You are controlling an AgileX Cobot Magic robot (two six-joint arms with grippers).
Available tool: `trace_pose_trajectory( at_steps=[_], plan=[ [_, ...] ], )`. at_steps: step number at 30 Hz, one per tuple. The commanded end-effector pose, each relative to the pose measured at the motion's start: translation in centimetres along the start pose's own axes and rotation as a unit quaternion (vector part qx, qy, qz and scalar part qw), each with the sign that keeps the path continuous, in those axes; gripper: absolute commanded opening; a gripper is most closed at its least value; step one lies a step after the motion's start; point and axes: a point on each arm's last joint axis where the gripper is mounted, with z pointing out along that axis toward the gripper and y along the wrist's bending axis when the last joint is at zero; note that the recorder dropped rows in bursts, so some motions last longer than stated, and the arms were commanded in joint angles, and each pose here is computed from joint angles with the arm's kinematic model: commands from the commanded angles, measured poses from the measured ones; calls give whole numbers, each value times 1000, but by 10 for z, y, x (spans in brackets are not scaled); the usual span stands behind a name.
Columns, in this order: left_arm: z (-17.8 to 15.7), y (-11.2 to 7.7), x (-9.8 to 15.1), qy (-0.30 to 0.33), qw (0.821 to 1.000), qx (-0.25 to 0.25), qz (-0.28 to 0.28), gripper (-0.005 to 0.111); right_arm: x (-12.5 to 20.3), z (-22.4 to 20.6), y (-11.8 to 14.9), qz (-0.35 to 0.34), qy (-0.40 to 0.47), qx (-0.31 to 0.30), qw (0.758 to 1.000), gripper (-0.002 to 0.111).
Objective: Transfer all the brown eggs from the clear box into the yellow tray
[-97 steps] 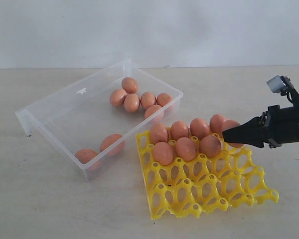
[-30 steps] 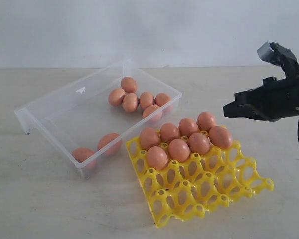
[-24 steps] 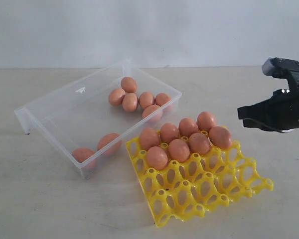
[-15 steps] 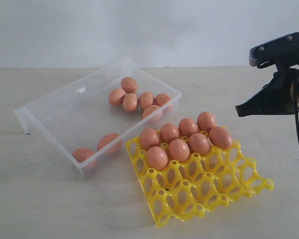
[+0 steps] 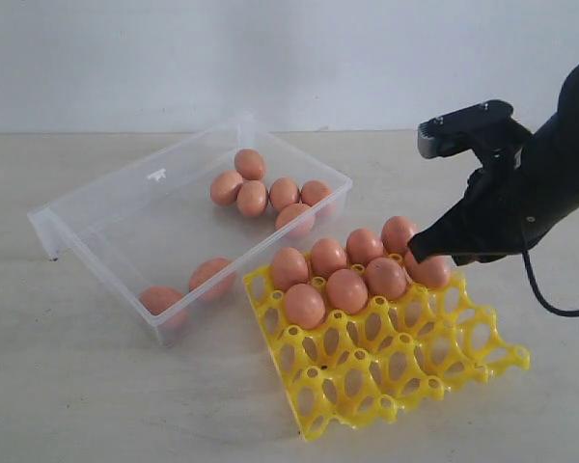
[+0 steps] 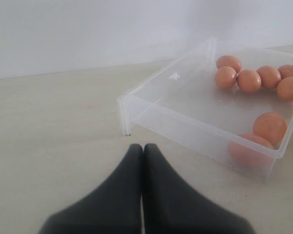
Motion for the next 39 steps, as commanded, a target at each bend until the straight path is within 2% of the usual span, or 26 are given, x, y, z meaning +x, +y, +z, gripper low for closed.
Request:
trace_pose_trajectory(
  at_steps=[1,12,20,26,30,34,39],
  plan=[
    [0,0,-1,-3,1000,-2,1,-4,5,14,2,-7,39,-9,999,-1],
    [0,0,-1,-3,1000,-2,1,-4,0,36,3,6,14,-19,1000,-1],
    [0,0,-1,-3,1000,-2,1,-4,4,43,4,11,37,-24,999,-1],
    [0,0,-1,-3,1000,-2,1,-4,-7,2,4,0,-25,-20,999,-1],
    [0,0,-1,-3,1000,-2,1,-4,-28,-46,3,-7,-131,-8,991,-1],
    [0,0,-1,-3,1000,-2,1,-4,-50,-81,4,-11,-250,1,968,-1],
    [0,0,-1,-3,1000,-2,1,-4,-69,-89,34,-103,-274,-16,956,-1]
  ],
)
